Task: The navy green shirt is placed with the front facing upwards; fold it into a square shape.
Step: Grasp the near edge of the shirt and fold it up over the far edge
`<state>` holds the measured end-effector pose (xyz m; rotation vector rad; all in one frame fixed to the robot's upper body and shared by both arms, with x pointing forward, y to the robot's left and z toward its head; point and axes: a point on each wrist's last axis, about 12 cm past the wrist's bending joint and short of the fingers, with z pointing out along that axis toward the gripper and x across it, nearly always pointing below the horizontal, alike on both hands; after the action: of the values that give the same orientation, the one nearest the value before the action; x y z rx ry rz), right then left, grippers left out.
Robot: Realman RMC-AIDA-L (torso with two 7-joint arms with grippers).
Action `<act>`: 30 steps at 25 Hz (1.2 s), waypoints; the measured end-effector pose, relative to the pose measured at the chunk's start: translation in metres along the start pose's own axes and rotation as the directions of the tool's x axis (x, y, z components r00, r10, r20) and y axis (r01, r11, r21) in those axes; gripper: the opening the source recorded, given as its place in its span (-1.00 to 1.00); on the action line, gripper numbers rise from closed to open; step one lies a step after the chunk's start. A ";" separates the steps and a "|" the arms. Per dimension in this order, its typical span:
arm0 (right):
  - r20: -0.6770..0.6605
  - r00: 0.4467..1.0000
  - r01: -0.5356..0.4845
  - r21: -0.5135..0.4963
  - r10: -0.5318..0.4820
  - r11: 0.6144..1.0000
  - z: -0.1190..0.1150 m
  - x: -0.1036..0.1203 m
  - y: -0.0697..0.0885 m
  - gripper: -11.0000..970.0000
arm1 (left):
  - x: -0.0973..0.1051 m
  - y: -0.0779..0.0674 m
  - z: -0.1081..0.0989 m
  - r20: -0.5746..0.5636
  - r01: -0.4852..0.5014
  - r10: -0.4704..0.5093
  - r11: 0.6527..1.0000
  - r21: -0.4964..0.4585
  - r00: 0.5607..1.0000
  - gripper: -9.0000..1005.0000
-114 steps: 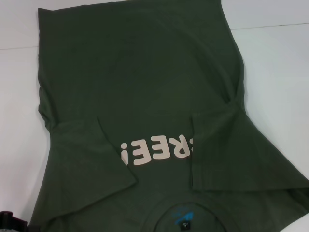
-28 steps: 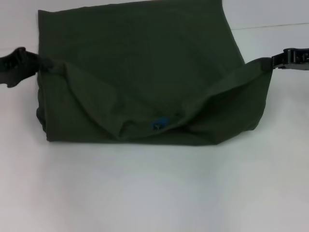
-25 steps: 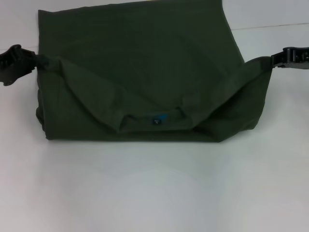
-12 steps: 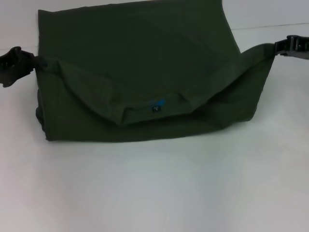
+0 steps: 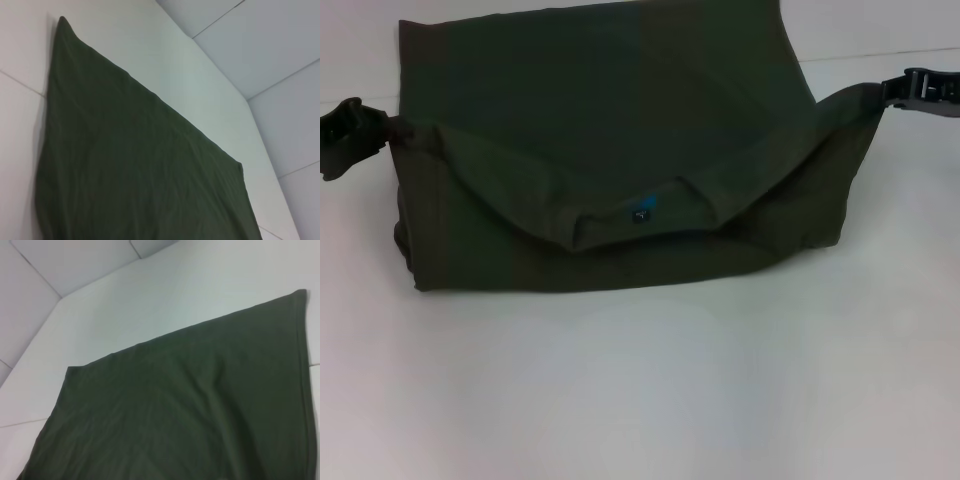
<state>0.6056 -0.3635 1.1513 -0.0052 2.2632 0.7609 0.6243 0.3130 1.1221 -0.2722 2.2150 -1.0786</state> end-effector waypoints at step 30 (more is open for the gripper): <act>0.094 0.993 0.066 0.112 -0.076 0.992 0.019 -0.005 -0.004 -0.91 | -0.012 -0.013 0.016 0.030 -0.128 0.129 0.991 -0.027 0.991 -0.98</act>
<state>0.6225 -0.3584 1.1424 0.0028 2.1955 0.5876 0.6424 0.2995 1.1303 -0.1539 2.1871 -0.9719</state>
